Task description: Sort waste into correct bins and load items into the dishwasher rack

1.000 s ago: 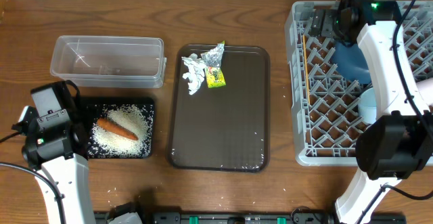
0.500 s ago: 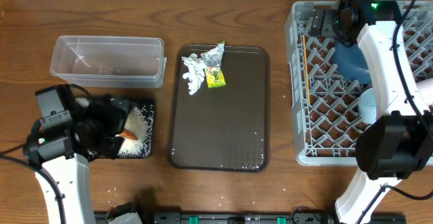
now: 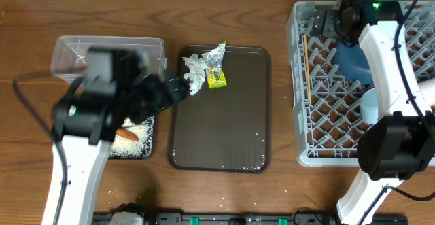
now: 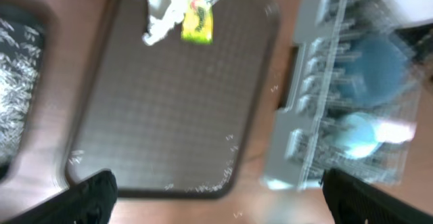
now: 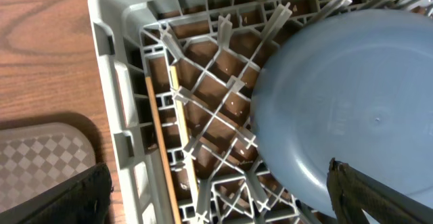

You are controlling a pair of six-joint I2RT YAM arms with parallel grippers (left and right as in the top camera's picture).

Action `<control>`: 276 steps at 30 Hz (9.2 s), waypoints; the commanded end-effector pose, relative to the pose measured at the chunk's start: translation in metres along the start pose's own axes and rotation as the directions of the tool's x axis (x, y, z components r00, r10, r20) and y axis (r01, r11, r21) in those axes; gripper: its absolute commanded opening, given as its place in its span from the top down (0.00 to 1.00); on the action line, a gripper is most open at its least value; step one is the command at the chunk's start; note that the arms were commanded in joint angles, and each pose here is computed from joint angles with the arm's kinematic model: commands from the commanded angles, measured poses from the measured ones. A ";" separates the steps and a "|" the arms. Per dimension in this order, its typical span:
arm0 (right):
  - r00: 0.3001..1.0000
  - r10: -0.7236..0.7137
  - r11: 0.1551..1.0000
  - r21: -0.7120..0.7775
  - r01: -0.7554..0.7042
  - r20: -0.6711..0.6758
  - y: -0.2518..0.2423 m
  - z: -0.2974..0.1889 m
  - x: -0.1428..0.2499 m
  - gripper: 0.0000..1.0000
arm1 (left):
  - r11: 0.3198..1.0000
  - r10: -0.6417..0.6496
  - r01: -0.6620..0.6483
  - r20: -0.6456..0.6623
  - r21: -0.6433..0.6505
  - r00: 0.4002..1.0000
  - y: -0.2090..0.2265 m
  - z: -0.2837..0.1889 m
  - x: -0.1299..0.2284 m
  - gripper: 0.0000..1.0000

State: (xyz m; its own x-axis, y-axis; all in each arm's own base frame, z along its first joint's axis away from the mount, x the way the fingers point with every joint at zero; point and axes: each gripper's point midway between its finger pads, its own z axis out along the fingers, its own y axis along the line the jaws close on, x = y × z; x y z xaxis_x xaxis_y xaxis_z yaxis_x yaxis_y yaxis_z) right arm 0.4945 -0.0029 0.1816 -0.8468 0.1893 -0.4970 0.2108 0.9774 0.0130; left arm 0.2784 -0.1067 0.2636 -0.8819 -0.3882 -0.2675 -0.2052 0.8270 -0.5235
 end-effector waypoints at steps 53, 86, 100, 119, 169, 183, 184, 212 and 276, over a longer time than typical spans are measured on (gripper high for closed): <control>1.000 0.007 1.000 0.006 -0.007 0.006 0.001 -0.003 -0.001 0.01 | 0.902 0.044 -0.077 -0.086 -0.424 0.995 0.050 0.245 -0.078 0.50; 1.000 0.007 1.000 0.006 -0.007 0.006 0.001 -0.003 -0.001 0.01 | 0.924 0.163 0.033 0.470 -0.381 0.868 -0.006 0.070 -0.173 0.94; 1.000 0.007 1.000 0.006 -0.007 0.006 0.001 -0.003 -0.001 0.01 | 0.807 -0.006 0.272 0.452 -0.525 0.892 0.102 0.059 -0.172 0.79; 1.000 0.007 1.000 0.006 -0.007 0.006 0.001 -0.003 -0.001 0.01 | 0.962 -0.022 0.040 0.067 -0.271 0.997 0.031 0.131 -0.099 0.23; 1.000 0.007 1.000 0.006 -0.007 0.006 0.001 -0.003 -0.001 0.01 | 0.924 0.177 -0.051 0.304 -0.380 0.936 -0.002 0.102 -0.126 0.94; 1.000 0.007 1.000 0.006 -0.007 0.006 0.001 -0.003 -0.001 0.01 | 0.828 0.033 0.215 0.427 -0.518 0.903 0.109 0.050 -0.170 0.27; 1.000 0.007 1.000 0.006 -0.007 0.006 0.001 -0.003 -0.001 0.01 | 0.832 0.007 0.220 0.406 -0.509 0.914 0.115 0.055 -0.168 0.18; 1.000 0.007 1.000 0.006 -0.007 0.006 0.001 -0.003 -0.001 0.01 | 0.927 0.243 -0.273 -0.144 -0.255 0.959 0.004 0.231 -0.046 0.25; 1.000 0.007 1.000 0.006 -0.007 0.006 0.001 -0.003 -0.001 0.01 | 0.974 0.222 -0.223 -0.055 -0.026 0.974 0.002 0.242 -0.094 0.13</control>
State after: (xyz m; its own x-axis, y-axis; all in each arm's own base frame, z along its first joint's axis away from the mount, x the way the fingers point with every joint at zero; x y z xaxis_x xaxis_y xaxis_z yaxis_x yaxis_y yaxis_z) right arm 0.4946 -0.0028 0.1817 -0.8466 0.1897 -0.4973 0.2110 0.9774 0.0136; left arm 0.4729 -0.1293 0.1042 -0.8865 -0.3070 -0.3463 -0.1629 0.9074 -0.3873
